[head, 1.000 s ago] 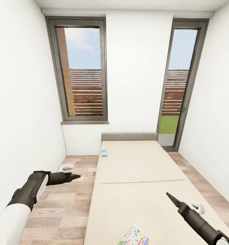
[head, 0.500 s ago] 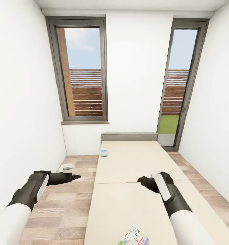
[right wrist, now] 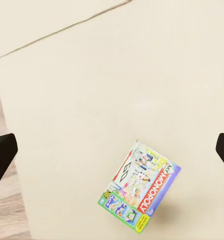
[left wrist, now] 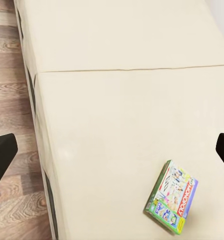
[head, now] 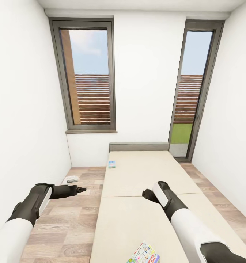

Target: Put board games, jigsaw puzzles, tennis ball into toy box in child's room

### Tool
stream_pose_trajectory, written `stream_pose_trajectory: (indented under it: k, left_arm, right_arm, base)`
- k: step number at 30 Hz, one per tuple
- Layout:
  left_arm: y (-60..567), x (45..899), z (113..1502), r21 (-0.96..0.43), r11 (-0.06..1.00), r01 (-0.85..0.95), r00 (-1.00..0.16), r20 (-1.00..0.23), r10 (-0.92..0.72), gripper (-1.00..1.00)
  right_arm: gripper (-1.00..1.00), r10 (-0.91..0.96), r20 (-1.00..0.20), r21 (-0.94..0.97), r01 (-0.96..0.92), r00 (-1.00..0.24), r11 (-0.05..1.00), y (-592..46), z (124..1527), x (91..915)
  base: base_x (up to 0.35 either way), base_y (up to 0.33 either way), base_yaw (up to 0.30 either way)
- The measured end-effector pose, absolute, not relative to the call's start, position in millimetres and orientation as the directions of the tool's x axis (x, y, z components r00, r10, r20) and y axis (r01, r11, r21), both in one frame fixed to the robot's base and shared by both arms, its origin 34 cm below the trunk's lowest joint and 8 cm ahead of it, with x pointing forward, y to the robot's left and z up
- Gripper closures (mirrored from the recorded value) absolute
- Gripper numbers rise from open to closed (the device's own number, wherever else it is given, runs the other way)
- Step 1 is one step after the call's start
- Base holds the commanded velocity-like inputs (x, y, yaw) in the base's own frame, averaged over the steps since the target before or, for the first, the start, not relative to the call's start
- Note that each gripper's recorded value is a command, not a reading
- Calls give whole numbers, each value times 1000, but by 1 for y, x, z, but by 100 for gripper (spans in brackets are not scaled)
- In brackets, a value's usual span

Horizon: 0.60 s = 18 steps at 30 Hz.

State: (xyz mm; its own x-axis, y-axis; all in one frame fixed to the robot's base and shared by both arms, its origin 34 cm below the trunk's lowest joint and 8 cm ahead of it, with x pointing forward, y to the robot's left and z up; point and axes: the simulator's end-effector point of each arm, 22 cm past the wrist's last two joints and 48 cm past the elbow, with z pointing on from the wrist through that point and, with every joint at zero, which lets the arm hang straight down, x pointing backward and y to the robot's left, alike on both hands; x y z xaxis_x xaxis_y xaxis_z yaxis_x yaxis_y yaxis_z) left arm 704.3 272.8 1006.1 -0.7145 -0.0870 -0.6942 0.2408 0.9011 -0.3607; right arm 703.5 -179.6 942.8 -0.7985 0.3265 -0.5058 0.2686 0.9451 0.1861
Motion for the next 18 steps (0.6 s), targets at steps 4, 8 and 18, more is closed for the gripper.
stream_pose_trajectory:
  k: [4,8,18]
  left_arm:
    - [274,704,1006,-359,902,240,-715,-694,-87,-100]
    - [272,704,1004,-358,902,240,-716,-693,-84,-100]
    - [271,703,992,-359,904,232,-732,-677,-81,-100]
  right_arm:
    - [-100,318,-509,180,263,-800,948,-178,942,703]
    - [-100,313,-506,179,258,-804,950,-174,941,702]
    - [-100,316,-490,168,267,-813,949,-182,929,701]
  base:
    - [0,0,0]
    - [0,0,0]
    - [0,0,0]
